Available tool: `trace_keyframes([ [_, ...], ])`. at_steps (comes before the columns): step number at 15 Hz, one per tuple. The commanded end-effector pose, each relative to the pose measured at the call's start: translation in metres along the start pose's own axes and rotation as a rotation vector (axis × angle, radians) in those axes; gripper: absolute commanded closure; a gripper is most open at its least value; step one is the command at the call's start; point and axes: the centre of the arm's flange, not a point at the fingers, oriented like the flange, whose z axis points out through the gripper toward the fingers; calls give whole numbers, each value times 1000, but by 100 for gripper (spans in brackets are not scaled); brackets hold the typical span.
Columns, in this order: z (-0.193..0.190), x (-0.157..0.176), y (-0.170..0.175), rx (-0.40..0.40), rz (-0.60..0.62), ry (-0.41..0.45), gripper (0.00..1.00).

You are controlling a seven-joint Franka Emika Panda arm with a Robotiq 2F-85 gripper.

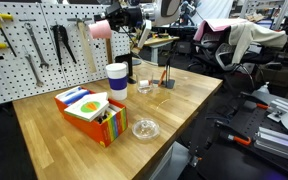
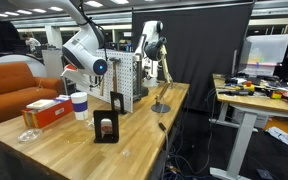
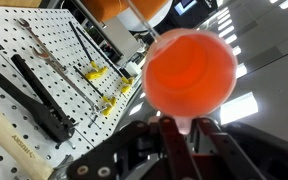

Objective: Pour the water in the pink cup into the white and blue cup

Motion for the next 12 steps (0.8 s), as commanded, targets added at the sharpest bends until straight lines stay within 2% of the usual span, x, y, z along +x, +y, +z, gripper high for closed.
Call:
trace_keyframes([
  [1,-10,-3,-6,12,-1,42,96],
  [4,-12,-3,-5,14,0,44,96],
  [12,-9,-7,6,-67,-57,-46,96],
])
